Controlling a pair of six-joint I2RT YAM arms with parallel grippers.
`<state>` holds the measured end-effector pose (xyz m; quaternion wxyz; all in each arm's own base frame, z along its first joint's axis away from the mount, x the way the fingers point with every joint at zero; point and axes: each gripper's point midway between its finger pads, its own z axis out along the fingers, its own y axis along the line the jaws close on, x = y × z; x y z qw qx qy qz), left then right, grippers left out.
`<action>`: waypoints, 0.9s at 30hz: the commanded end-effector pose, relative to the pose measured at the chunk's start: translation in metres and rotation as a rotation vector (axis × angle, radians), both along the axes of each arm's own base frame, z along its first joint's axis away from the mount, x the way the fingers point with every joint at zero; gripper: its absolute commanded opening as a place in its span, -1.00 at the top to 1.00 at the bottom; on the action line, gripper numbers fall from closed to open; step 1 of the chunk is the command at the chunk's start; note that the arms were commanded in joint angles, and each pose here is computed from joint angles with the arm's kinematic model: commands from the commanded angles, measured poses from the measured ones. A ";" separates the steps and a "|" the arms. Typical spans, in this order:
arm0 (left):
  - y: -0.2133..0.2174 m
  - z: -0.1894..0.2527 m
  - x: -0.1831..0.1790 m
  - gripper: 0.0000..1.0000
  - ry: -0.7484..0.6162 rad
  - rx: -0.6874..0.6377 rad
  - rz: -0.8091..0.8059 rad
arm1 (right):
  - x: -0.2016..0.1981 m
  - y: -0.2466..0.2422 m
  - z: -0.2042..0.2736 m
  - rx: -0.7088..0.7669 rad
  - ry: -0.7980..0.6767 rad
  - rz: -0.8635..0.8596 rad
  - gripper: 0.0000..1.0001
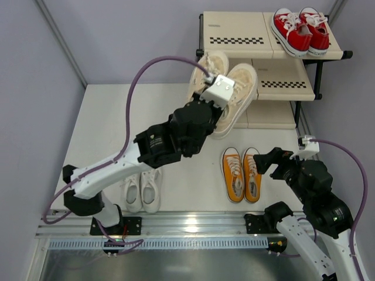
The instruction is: Place and organize the shoes onto the shoe shelf
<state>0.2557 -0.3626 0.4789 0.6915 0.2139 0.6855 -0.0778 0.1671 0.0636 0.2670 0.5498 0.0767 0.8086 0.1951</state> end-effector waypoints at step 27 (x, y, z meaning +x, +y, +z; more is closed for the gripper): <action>0.022 -0.339 -0.043 1.00 0.451 -0.372 0.255 | 0.002 0.033 -0.015 0.096 0.075 0.124 -0.82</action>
